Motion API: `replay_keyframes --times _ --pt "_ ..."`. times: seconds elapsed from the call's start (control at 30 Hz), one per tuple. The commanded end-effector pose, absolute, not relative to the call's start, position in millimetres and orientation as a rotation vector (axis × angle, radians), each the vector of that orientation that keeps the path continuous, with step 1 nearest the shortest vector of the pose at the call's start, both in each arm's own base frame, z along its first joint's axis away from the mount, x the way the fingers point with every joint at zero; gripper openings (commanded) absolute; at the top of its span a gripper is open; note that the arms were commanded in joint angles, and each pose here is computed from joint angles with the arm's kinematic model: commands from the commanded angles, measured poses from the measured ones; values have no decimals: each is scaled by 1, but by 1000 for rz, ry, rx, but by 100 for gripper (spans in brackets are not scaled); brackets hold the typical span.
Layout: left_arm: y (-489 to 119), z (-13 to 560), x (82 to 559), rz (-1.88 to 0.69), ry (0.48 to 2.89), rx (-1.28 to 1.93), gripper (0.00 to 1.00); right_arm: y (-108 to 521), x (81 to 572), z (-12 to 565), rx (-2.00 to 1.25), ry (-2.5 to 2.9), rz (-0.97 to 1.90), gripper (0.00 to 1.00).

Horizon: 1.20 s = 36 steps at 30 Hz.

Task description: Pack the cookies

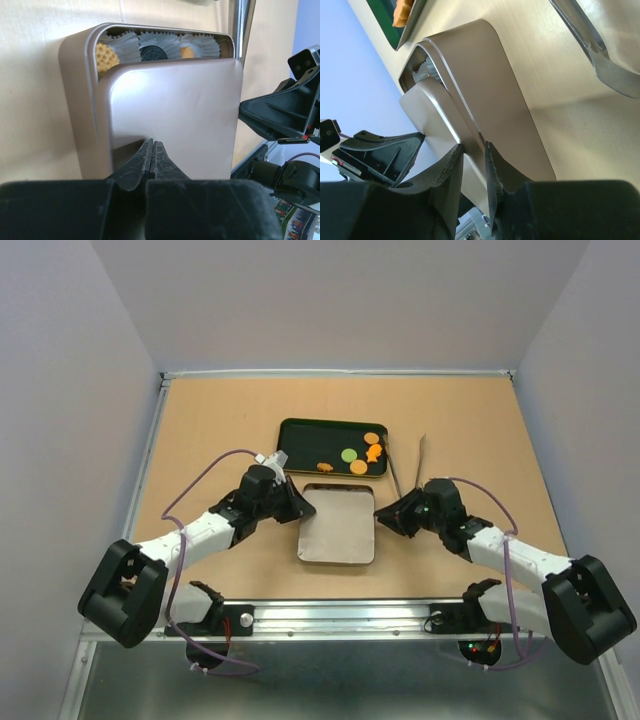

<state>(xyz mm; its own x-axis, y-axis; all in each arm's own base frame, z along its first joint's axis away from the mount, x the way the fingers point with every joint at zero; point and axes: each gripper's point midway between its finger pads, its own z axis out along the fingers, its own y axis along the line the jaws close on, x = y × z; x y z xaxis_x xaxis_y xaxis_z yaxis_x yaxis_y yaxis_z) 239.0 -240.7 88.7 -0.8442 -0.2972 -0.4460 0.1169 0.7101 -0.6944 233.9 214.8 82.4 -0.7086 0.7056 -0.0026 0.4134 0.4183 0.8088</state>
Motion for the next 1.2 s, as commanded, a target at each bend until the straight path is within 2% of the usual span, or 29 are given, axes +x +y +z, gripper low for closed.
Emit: replay_keyframes --times 0.0,0.53,0.8,0.93,1.07,1.17 --pt "-242 84 243 -996 2388 -112 2 230 249 110 854 2277 1261 30" --pt "-250 99 273 -966 2366 -89 1 234 273 125 794 2237 1224 30" --pt "-250 86 282 -930 2406 -84 1 222 294 196 520 2125 1056 39" --pt "-251 87 285 -930 2402 -81 1 244 274 216 259 2221 1066 38" --pt "-252 86 288 -927 2405 -82 1 293 214 196 -59 2427 1011 33" --pt "-252 89 289 -930 2399 -86 1 299 170 173 -157 2562 980 26"
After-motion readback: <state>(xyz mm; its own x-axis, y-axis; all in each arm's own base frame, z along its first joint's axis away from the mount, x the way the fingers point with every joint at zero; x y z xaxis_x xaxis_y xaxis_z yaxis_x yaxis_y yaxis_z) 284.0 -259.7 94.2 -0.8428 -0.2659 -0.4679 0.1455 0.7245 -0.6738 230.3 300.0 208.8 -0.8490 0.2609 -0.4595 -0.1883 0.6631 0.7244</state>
